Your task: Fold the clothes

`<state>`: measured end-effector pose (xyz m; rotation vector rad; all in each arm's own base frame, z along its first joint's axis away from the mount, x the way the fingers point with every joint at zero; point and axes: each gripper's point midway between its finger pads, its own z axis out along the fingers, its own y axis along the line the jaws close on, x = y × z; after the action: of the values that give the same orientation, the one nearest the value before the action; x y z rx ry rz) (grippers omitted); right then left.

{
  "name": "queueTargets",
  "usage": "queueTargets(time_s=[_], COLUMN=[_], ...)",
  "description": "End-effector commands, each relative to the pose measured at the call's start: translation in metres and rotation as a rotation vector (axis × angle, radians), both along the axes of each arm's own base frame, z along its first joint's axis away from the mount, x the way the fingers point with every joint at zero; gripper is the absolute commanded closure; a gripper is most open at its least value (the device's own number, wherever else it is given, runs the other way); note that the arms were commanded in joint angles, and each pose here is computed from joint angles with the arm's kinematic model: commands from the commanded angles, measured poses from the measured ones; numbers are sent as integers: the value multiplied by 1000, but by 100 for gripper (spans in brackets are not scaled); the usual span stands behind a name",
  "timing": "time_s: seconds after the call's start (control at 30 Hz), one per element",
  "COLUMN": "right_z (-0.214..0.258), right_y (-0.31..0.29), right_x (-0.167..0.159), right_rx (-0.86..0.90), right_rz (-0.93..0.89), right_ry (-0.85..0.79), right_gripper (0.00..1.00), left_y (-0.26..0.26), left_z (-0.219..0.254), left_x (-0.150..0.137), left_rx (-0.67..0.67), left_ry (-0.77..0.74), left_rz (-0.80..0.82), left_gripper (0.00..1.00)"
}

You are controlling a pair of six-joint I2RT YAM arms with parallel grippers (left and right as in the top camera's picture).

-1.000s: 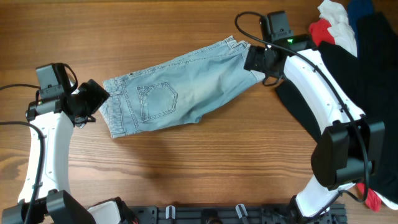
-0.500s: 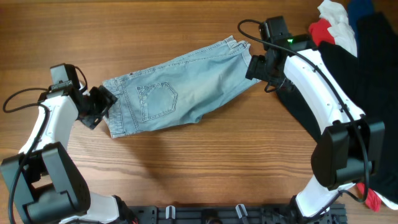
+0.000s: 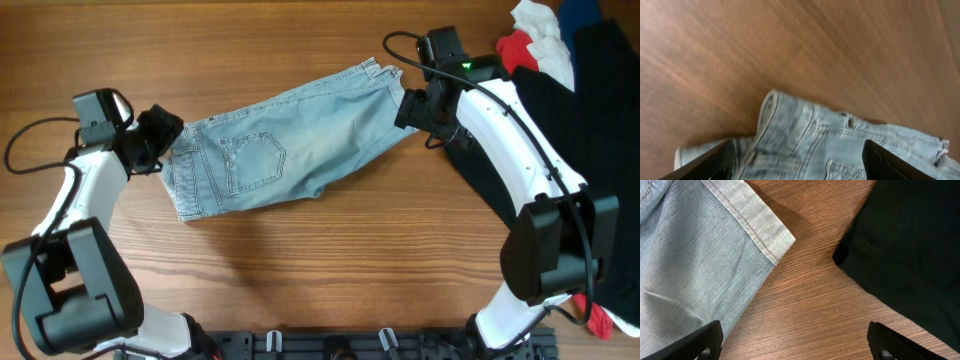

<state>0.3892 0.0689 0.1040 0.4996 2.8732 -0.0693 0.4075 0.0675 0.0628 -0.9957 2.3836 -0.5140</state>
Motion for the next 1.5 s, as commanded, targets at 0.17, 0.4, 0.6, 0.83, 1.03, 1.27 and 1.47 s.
queueTargets(time_s=[0.17, 0.4, 0.6, 0.83, 1.03, 1.27, 1.47], right_z=[-7, -7, -7, -5, -2, -1, 0], right_y=[4, 4, 4, 6, 9, 10, 10], right_x=[1, 1, 2, 12, 23, 27, 30], right_rx=[13, 13, 13, 23, 34, 37, 38], right_rz=[-11, -10, -10, -6, -5, -5, 3], right_ry=[17, 18, 14, -28, -75, -89, -102], right_gripper=[7, 7, 7, 7, 8, 11, 10], left_y=[-12, -24, -24, -55, -69, -71, -52], left_z=[-30, -34, -34, -5, 64, 100, 58], left_x=[15, 19, 19, -1, -36, -88, -122], left_rx=[-10, -8, -11, -170, -195, -139, -47], left_ry=[13, 8, 9, 16, -30, 7, 221], left_rz=[-30, -59, -60, -144, -169, -131, -45], left_gripper=[19, 27, 75, 96, 96, 96, 96])
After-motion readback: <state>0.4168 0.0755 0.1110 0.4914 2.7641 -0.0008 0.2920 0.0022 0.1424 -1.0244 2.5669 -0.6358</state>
